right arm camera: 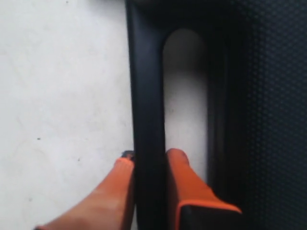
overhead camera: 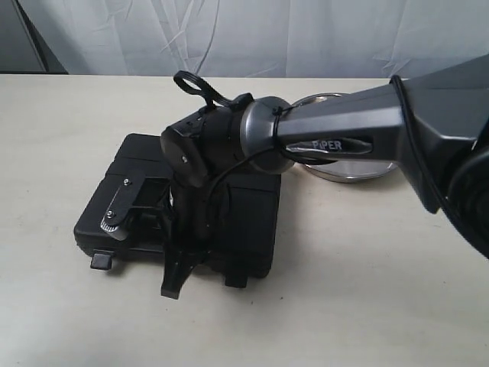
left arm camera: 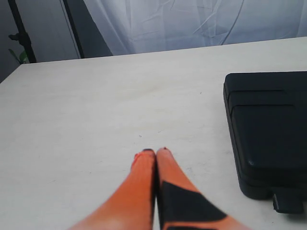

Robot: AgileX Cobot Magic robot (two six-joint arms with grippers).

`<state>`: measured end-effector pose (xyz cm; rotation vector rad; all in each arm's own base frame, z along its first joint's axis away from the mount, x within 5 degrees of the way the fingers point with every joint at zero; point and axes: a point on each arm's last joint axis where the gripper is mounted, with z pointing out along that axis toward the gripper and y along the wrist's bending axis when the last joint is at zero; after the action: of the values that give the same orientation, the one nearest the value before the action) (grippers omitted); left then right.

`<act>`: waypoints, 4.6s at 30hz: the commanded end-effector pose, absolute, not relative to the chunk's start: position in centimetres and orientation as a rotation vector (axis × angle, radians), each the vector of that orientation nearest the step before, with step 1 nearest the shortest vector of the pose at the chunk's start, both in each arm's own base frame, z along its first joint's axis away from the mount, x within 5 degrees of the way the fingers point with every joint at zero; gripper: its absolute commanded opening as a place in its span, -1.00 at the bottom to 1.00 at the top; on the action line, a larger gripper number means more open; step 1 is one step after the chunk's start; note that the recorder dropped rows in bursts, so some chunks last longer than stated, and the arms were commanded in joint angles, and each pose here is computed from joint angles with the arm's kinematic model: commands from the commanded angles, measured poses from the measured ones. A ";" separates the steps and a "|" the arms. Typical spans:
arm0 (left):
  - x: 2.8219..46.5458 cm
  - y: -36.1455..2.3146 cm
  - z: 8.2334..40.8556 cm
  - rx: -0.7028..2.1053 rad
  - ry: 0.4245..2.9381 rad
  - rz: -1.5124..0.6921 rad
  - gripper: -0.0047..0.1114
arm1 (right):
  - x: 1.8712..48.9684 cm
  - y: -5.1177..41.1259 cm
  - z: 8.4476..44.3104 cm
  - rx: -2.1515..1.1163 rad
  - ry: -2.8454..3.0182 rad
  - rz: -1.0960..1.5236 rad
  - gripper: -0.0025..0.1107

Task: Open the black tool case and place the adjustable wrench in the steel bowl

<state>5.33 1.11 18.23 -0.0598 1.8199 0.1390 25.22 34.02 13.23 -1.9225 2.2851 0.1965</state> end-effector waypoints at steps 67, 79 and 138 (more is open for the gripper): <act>5.3 1.1 18.4 -0.063 1.807 0.138 -0.92 | 22.2 33.8 18.1 -2.058 2.263 0.521 -0.96; 5.3 1.1 18.4 -0.063 1.807 0.138 -0.92 | 22.6 34.0 17.3 -2.044 2.253 0.493 -0.95; 5.3 1.1 18.4 -0.062 1.804 0.138 -0.92 | 22.1 34.5 16.7 -2.001 2.314 0.611 -0.83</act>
<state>5.33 1.11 18.23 -0.0598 1.8199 0.1390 22.22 34.26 15.78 -2.0299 2.3324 0.5622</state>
